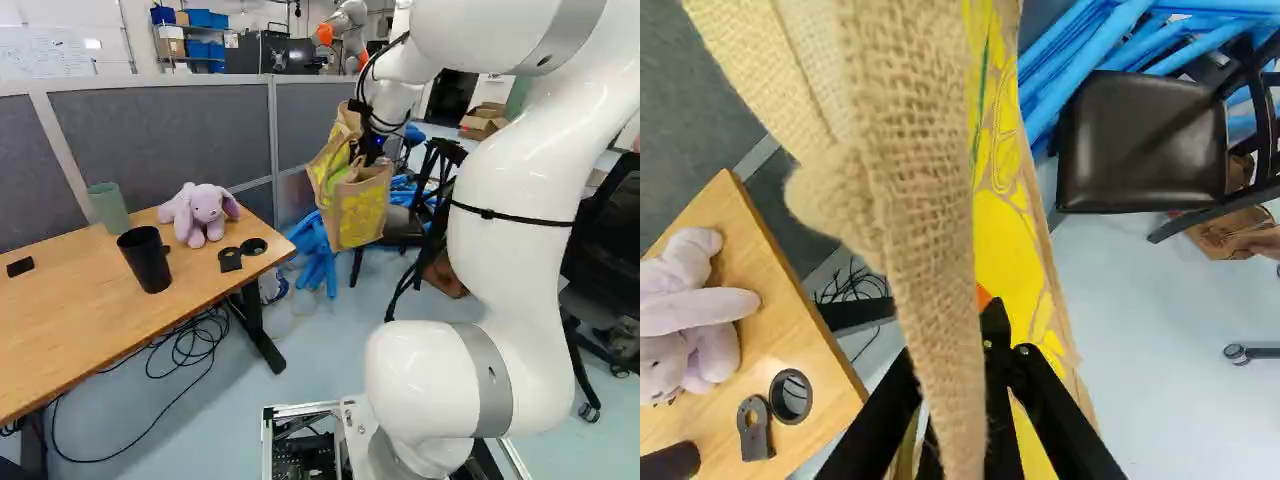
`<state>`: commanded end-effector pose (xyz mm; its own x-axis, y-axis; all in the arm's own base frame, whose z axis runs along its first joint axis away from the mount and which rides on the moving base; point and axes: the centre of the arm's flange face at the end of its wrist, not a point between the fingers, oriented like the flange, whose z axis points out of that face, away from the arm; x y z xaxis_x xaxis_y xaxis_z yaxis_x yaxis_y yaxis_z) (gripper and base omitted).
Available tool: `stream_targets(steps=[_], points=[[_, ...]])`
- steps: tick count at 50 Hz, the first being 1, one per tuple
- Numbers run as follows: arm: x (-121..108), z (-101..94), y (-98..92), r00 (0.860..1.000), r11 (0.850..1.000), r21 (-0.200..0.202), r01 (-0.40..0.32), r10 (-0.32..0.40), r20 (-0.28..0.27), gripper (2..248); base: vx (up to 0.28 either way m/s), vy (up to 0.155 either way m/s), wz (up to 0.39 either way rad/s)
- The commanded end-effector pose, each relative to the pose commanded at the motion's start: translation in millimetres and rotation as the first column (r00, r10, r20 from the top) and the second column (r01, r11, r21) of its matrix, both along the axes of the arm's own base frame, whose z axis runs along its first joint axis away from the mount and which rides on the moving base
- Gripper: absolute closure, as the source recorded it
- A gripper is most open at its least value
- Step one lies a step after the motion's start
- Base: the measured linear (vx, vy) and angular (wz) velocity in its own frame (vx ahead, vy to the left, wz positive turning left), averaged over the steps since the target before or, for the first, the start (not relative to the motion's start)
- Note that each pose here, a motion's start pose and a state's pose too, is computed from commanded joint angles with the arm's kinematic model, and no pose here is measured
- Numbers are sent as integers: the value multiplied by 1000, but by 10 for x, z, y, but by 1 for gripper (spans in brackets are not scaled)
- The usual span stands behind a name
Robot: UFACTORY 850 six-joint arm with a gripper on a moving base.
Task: Pick up the bag on the ground and place it on the table
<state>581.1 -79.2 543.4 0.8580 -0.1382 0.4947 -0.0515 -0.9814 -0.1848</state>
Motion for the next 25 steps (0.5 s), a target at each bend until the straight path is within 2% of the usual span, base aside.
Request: stream_targets(steps=[25], points=[[-82,305,-12,1000,1000,19,-20,20,-3,229,0,0,0]])
